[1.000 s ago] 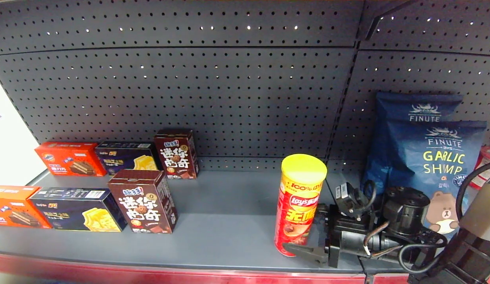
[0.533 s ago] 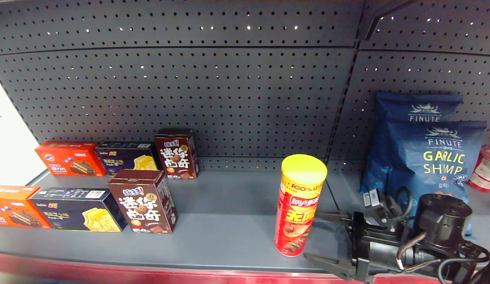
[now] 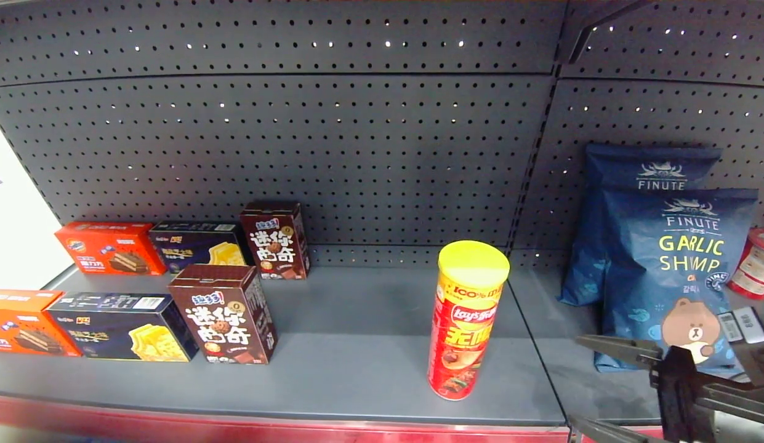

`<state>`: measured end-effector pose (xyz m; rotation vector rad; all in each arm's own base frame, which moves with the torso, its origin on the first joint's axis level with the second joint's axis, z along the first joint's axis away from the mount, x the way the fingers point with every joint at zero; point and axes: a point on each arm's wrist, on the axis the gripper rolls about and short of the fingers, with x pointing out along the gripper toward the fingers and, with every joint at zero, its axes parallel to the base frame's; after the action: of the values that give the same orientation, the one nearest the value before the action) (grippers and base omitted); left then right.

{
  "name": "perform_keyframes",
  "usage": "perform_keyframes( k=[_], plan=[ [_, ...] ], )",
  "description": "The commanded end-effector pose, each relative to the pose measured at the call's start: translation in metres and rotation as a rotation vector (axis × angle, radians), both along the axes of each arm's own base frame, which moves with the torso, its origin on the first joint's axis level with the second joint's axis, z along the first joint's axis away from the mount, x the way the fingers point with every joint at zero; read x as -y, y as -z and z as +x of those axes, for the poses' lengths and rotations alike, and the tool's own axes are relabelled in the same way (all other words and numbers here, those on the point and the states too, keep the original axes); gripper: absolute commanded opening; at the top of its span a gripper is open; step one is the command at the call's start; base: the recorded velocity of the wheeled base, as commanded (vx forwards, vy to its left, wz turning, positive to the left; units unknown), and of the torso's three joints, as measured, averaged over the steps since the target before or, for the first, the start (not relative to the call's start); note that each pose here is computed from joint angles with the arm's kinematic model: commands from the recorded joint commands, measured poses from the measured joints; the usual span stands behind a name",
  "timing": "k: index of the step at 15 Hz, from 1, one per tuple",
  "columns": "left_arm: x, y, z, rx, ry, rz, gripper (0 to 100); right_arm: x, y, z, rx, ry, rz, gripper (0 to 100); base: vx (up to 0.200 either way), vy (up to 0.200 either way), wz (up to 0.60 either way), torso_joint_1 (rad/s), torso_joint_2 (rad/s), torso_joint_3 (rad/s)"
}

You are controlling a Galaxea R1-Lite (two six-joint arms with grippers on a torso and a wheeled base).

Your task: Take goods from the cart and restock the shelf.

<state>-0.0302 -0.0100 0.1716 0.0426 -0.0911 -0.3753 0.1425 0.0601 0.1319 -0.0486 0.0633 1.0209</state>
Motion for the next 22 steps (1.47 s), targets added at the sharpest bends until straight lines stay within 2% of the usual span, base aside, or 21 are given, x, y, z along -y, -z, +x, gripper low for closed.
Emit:
perform_keyframes(
  k=[1,3,5,7,9,11,12,13,14,16,17,19,20,22],
  plan=[
    [0.0,-0.028,0.003,0.025,0.004,0.012,0,0.023,-0.051,-0.037,0.127,0.104,0.034,100,0.0,0.0,0.0,0.0,0.0,0.0],
    [0.001,-0.037,0.013,-0.013,0.063,0.015,0,0.028,-0.073,-0.059,0.054,0.228,0.004,100,0.0,0.0,0.0,0.0,0.0,0.0],
    [0.002,-0.039,0.023,-0.053,0.152,0.02,0,0.031,-0.081,-0.078,0.035,0.292,-0.012,100,0.0,0.0,0.0,0.0,0.0,0.0],
    [0.004,-0.05,0.04,-0.107,0.264,0.026,0,0.04,-0.074,-0.099,0.023,0.443,-0.037,100,0.0,0.0,0.0,0.0,0.0,0.0],
    [0.005,-0.067,0.061,-0.153,0.332,0.021,0,0.044,-0.069,-0.109,0.036,0.476,-0.028,100,0.0,0.0,0.0,0.0,0.0,0.0],
    [0.01,-0.086,0.1,-0.205,0.411,0.019,0,0.047,-0.069,-0.115,0.016,0.533,-0.023,100,0.0,0.0,0.0,0.0,0.0,0.0],
    [0.012,-0.091,0.113,-0.213,0.431,0.02,0,0.048,-0.071,-0.116,0.006,0.554,-0.003,100,0.0,0.0,0.0,0.0,0.0,0.0],
    [0.022,-0.098,0.143,-0.224,0.486,0.023,0,0.048,-0.075,-0.116,-0.029,0.566,0.057,100,0.0,0.0,0.0,0.0,0.0,0.0],
    [0.029,-0.098,0.162,-0.239,0.515,0.025,0,0.048,-0.076,-0.117,-0.05,0.559,0.079,100,0.0,0.0,0.0,0.0,0.0,0.0],
    [0.034,-0.096,0.188,-0.236,0.51,0.03,0,0.049,-0.071,-0.118,-0.068,0.558,0.079,100,0.0,0.0,0.0,0.0,0.0,0.0],
    [0.038,-0.094,0.195,-0.238,0.526,0.032,0,0.05,-0.067,-0.121,-0.085,0.559,0.07,100,0.0,0.0,0.0,0.0,0.0,0.0],
    [0.048,-0.087,0.201,-0.277,0.571,0.035,0,0.053,-0.052,-0.132,-0.107,0.564,0.058,100,0.0,0.0,0.0,0.0,0.0,0.0],
    [0.049,-0.087,0.201,-0.279,0.574,0.036,0,0.053,-0.05,-0.133,-0.103,0.563,0.059,100,0.0,0.0,0.0,0.0,0.0,0.0],
    [0.054,-0.081,0.204,-0.313,0.588,0.039,0,0.055,-0.048,-0.14,-0.097,0.571,0.063,100,0.0,0.0,0.0,0.0,0.0,0.0]
  ],
)
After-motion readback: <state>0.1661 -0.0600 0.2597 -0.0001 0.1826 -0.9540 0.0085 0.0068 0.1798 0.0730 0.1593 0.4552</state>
